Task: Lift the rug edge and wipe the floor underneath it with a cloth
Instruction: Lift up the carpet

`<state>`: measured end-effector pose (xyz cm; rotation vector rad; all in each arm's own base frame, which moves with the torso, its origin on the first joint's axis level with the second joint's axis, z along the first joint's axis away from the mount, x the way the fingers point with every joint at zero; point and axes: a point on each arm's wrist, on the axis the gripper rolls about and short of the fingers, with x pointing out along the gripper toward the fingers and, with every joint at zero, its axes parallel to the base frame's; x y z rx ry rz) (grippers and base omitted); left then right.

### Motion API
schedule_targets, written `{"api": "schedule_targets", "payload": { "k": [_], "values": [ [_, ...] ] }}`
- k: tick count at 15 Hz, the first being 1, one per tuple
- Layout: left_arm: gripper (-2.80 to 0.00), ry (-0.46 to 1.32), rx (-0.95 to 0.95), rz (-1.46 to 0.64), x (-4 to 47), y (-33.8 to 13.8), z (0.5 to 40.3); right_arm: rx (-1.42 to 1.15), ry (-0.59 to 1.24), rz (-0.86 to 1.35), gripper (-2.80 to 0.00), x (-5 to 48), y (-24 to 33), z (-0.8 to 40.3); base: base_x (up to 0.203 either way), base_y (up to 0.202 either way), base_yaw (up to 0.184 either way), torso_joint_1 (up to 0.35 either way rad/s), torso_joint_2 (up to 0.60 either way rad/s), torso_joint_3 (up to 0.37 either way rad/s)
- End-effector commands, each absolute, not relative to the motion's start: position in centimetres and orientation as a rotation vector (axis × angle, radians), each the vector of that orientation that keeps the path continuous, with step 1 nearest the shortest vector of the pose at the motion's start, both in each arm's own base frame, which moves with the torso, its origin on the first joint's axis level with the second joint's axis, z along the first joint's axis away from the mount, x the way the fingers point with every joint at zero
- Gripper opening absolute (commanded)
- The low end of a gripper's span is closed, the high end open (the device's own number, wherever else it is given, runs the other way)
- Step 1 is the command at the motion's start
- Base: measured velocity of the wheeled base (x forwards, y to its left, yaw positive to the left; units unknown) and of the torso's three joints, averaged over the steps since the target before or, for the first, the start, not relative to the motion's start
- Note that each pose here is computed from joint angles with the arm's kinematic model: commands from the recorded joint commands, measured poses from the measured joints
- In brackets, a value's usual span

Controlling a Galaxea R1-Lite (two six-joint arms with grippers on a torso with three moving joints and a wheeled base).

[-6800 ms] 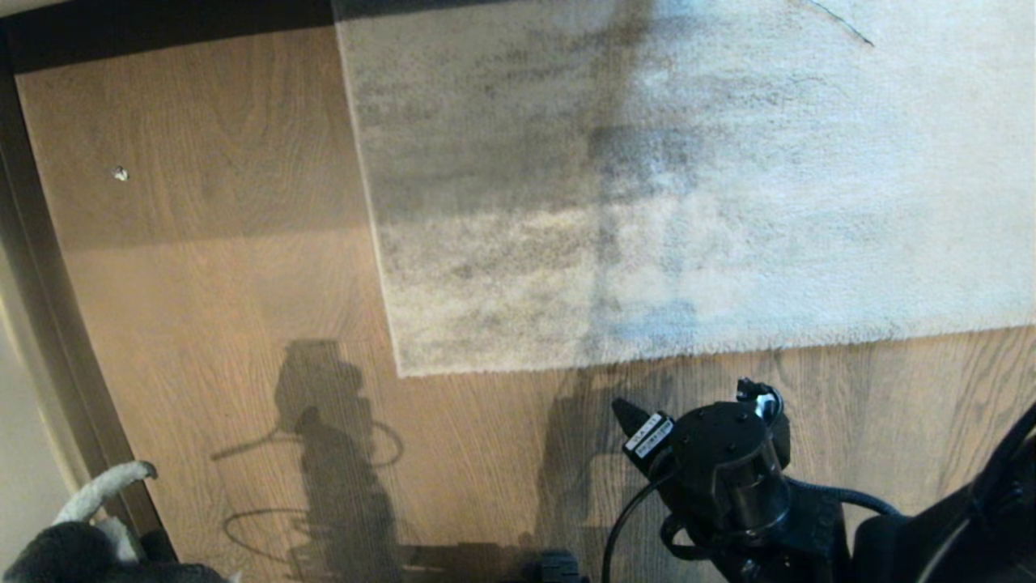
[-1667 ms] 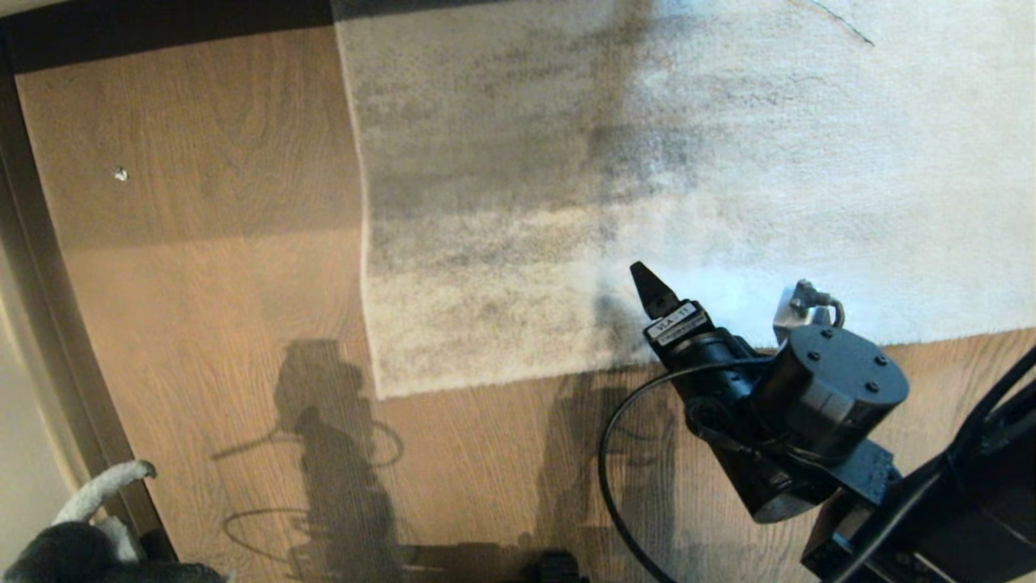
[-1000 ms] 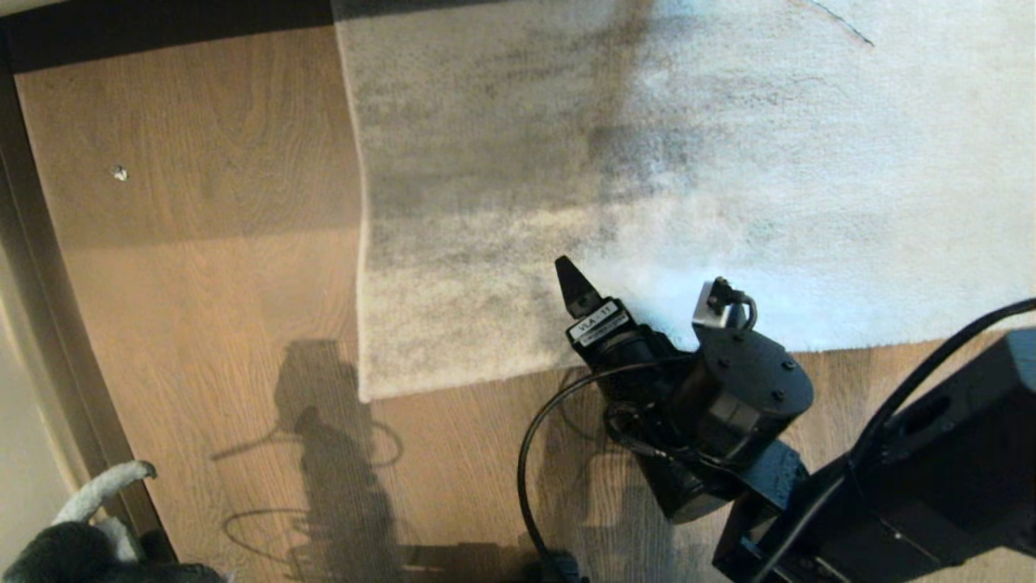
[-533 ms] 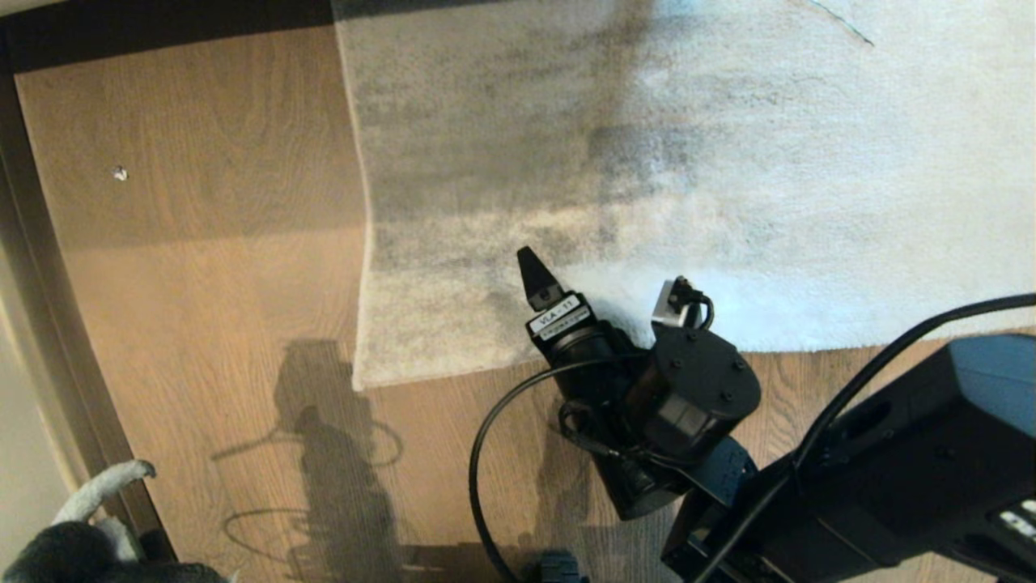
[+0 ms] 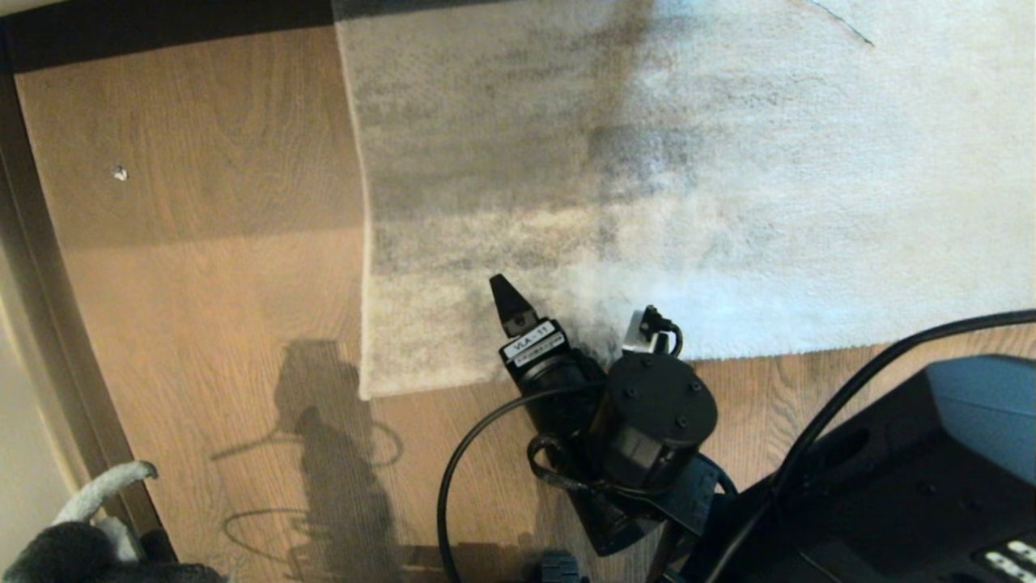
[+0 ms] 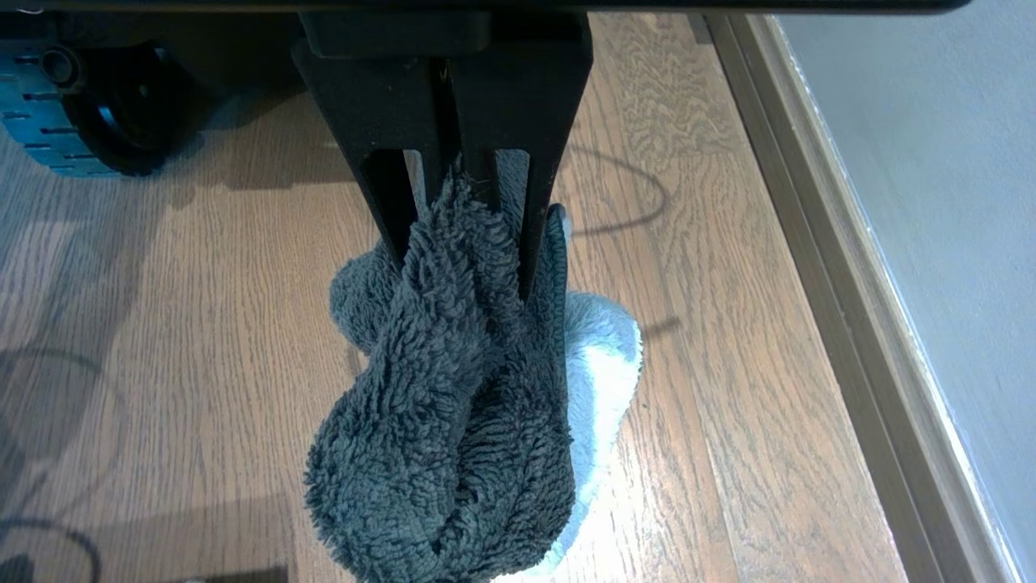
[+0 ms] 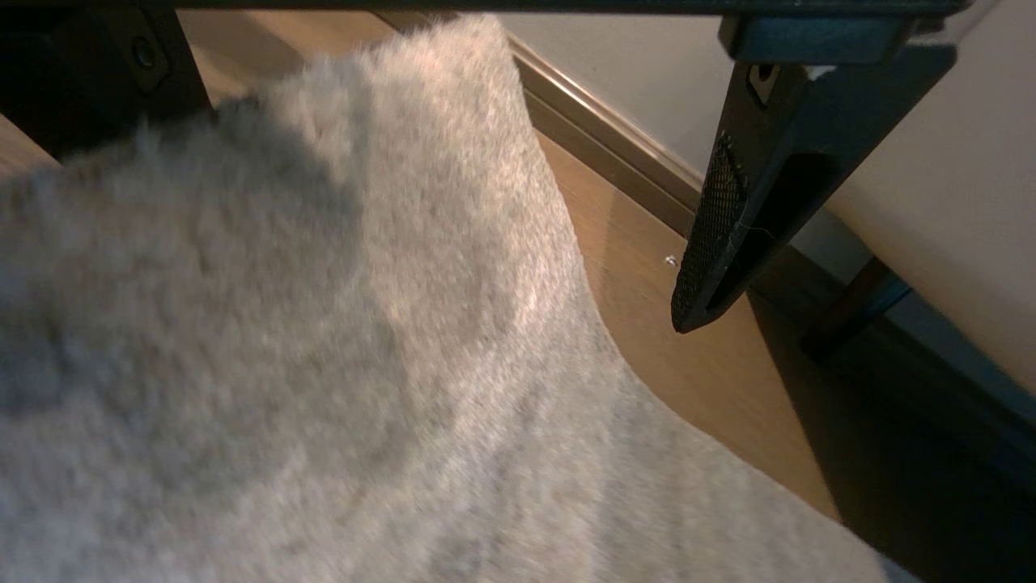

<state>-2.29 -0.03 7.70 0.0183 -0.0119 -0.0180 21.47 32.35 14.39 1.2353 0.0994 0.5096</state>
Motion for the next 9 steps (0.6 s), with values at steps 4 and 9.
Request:
{"api": "schedule_targets", "payload": {
  "k": [4,9],
  "values": [
    [-2.80,-0.012,0.019,-0.018,-2.29,-0.03,7.70,1.256,0.115,0.504,0.00,21.42,32.54,13.99,0.000,0.000,0.000,0.000,0.00,0.000],
    [-2.80,-0.012,0.019,-0.018,-2.29,-0.03,7.70,1.244,0.124,0.495,0.00,21.55,32.57,13.46,0.000,0.000,0.000,0.000,0.00,0.000]
  ]
}}
